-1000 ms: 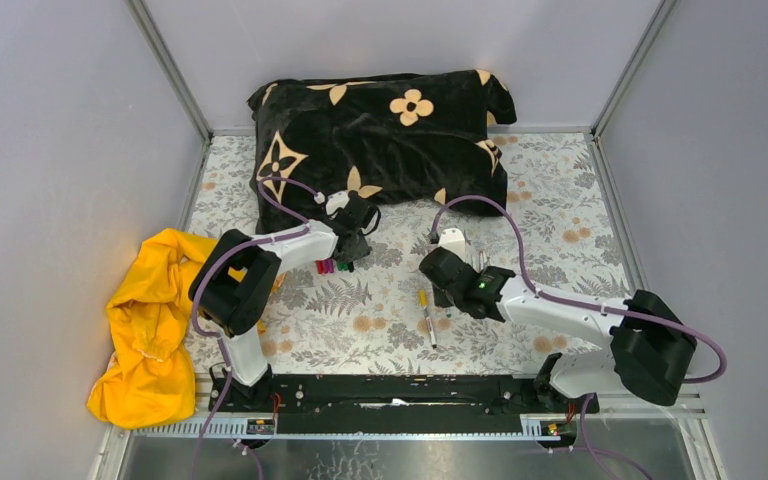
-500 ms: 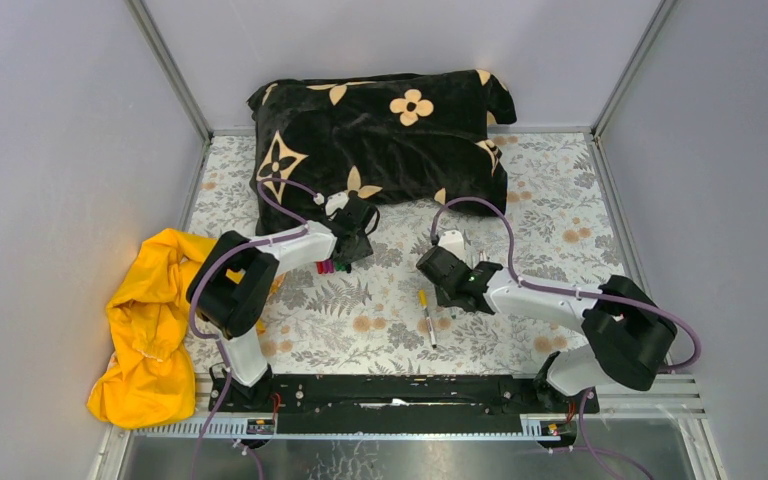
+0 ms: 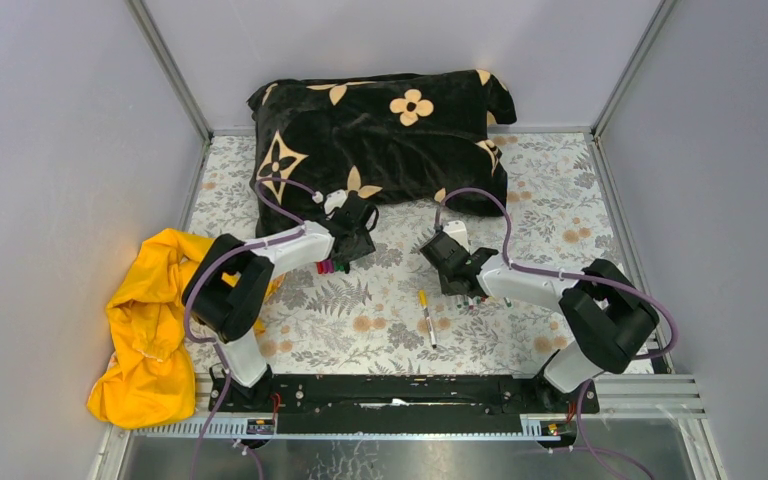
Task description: Open the pen caps
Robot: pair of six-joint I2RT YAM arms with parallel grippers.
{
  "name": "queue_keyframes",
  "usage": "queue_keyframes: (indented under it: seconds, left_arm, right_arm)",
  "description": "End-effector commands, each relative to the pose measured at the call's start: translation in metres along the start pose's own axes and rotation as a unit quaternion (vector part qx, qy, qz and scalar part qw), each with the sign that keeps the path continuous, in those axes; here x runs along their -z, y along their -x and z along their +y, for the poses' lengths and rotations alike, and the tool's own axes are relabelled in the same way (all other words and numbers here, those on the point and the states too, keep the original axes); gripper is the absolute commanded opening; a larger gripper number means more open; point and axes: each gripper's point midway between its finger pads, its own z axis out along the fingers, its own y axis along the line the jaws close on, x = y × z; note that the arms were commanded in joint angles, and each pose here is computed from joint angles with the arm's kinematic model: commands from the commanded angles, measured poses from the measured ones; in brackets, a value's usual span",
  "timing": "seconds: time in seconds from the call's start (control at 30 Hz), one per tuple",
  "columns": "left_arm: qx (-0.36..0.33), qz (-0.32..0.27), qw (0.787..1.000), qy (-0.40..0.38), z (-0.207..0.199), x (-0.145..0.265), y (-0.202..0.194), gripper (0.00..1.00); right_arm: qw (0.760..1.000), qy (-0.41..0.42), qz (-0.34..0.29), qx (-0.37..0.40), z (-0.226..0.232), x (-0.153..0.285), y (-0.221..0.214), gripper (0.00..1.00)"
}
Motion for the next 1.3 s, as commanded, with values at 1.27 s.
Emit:
queue_keyframes:
  seconds: [1.27]
  left_arm:
    - [0.020,-0.029,0.993,-0.113,-0.045,0.058,0.009,0.59]
  right_arm:
    - [0.996,0.048,-0.072,0.006,0.004,0.062,0.041,0.41]
